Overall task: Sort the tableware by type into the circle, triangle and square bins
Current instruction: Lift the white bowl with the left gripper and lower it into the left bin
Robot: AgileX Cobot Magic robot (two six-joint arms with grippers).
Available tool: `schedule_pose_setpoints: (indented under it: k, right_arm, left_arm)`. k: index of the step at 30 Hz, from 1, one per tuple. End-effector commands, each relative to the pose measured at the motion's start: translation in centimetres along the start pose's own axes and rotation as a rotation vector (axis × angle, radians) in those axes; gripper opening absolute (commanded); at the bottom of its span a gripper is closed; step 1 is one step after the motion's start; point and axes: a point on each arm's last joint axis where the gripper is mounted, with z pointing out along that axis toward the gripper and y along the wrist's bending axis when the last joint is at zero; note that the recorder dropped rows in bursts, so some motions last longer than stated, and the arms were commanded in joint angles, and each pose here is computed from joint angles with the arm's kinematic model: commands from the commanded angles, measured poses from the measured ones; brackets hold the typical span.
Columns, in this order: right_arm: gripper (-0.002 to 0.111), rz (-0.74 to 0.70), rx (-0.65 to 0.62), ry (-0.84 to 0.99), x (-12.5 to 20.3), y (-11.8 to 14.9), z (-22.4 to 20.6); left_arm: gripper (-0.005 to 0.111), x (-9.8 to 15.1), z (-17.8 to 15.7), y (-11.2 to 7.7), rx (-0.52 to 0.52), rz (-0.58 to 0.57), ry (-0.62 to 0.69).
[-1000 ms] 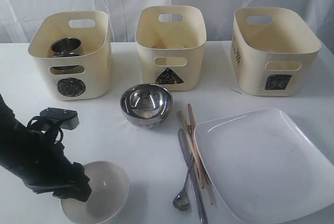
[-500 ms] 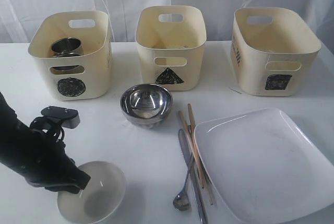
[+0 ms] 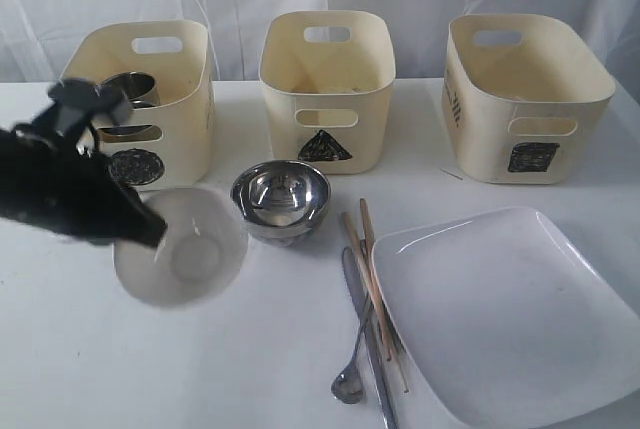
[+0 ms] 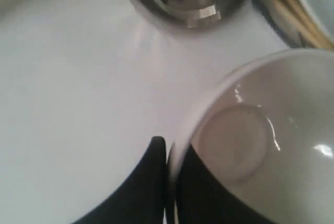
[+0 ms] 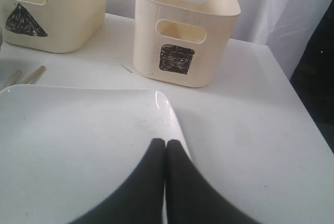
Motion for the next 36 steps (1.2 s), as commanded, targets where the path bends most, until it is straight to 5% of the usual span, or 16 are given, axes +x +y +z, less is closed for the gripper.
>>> schedule_pose_setpoints:
  k: [1,6,11,19,29,36]
  right_arm:
    - [0.000,-0.007,0.005,-0.008,0.1,0.0,0.0]
    - [0.000,-0.007,0.005,-0.008,0.1,0.0,0.0]
    - [0.000,-0.007,0.005,-0.008,0.1,0.0,0.0]
    - [0.000,-0.007,0.005,-0.008,0.1,0.0,0.0]
    - [0.000,-0.007,0.005,-0.008,0.1,0.0,0.0]
    - [0.000,-0.007,0.005,-0.008,0.1,0.0,0.0]
  left_arm:
    - [0.000,-4.6,-3.9,1.3,-0.102,0.035,-0.227]
    - [0.000,-9.1,-6.4,3.6,-0.216,0.061,-0.378]
    - [0.000,-13.1,-6.2,7.8,-0.305,0.028,-0.439]
    - [0.000,-18.4,1.5,14.1,-0.350,0.071,-0.383]
    - [0.000,-17.9,10.7,20.0,-0.376,0.070,-0.283]
    - [0.000,-17.4,11.2,20.6,-0.373,0.057,-0.264]
